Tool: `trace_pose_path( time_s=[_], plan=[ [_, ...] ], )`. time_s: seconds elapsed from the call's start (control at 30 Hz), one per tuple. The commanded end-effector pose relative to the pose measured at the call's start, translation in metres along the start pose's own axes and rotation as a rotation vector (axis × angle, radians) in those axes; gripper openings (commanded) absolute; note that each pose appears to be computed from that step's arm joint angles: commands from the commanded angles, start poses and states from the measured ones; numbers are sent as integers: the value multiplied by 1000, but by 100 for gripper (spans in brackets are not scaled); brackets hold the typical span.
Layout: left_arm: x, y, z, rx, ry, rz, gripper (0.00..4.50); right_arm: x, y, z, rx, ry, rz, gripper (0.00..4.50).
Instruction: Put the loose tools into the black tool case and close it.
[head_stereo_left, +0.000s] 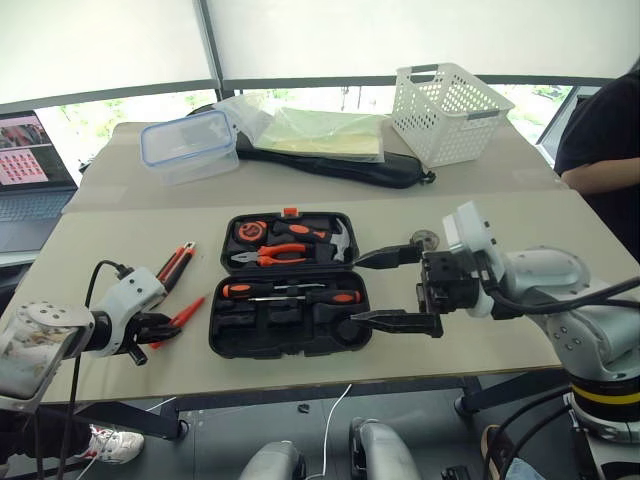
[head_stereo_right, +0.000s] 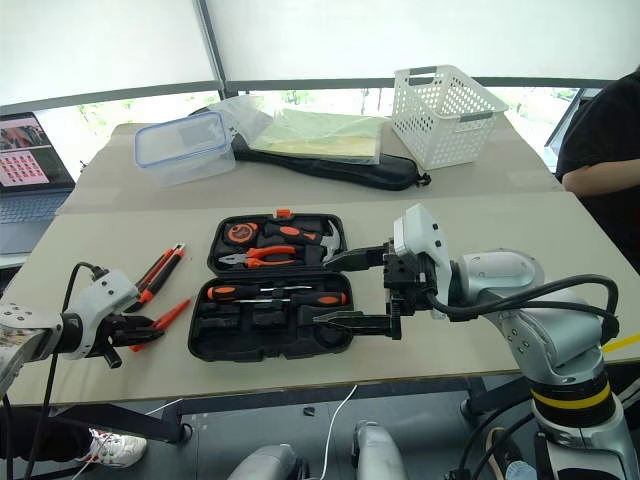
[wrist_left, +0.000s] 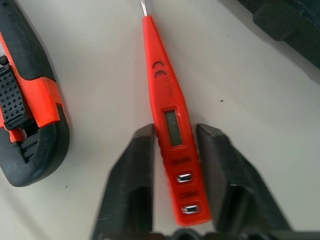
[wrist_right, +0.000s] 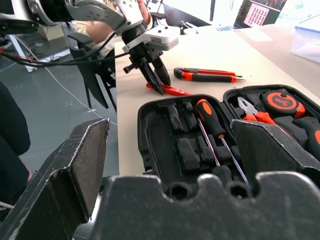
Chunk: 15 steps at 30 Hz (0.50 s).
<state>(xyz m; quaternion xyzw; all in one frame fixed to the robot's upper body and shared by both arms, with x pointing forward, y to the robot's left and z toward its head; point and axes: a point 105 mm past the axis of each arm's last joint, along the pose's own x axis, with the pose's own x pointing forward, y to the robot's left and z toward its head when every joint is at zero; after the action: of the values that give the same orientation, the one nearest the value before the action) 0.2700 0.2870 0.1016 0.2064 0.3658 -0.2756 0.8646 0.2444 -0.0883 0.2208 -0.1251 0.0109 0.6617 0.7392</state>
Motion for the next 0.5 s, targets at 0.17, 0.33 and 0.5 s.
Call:
trace_pose_path(
  time_s=[0.17,0.33,0.5],
  plan=[
    [-36,21,32,132,-107,40,43,-15,14,-2,33,39,50,450],
    [-44,-15,89,499,-233,-204,43,-17,13,-8,37,56,25,450],
    [-13,-46,118,699,-225,-364,43,-15,15,-13,33,77,32,450]
  ],
)
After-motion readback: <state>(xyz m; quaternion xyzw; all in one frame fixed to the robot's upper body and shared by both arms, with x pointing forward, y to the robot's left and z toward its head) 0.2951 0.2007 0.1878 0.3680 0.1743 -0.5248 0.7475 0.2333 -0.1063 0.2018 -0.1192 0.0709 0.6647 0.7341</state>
